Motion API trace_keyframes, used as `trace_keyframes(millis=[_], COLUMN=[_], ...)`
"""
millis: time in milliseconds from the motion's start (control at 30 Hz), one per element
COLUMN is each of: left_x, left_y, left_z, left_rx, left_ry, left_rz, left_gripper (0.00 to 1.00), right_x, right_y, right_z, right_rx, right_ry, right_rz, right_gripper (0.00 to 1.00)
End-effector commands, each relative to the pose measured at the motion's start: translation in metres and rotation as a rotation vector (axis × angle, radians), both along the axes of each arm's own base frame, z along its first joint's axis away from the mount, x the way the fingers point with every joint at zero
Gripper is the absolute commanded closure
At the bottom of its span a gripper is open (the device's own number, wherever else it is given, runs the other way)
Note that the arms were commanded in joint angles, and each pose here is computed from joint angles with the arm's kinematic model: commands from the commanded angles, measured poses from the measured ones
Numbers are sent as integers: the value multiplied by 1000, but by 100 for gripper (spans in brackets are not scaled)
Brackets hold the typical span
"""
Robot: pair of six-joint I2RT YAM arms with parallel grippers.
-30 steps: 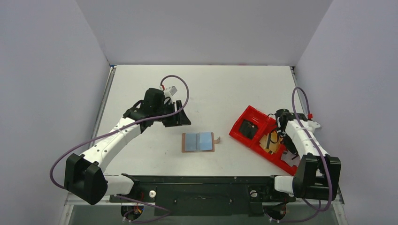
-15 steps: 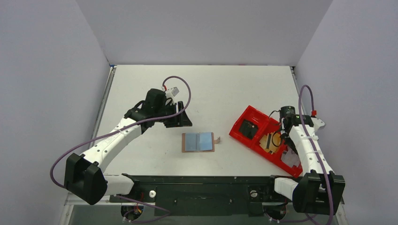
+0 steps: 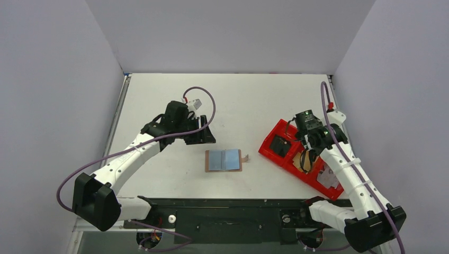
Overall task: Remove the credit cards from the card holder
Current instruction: Place the credit card in the storage box, then remove the credit card from the card holder.
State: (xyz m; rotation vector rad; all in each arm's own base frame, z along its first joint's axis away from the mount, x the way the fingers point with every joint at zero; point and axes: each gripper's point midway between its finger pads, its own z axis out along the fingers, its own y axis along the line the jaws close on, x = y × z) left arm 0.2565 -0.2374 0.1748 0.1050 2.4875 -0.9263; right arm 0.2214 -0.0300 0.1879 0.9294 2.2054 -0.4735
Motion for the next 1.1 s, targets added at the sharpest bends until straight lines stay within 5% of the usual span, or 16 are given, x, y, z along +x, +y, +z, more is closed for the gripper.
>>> trace_keyframes(millis=[0, 433, 633, 1067], left_x=[5, 16, 14, 7], left_y=[11, 57, 67, 89], left_z=[2, -20, -37, -58], left_rx=[49, 200, 211, 252], left_ry=[-39, -51, -20, 36], left_rz=[49, 272, 332, 381], left_gripper=[45, 45, 45, 45], right_x=[25, 62, 57, 47], right_y=[38, 220, 273, 338], right_z=[29, 13, -16, -81], right_rx=[48, 294, 357, 321], right_ry=[-150, -256, -185, -27], right_rz=[121, 635, 784, 914], right_gripper=[14, 14, 21, 18])
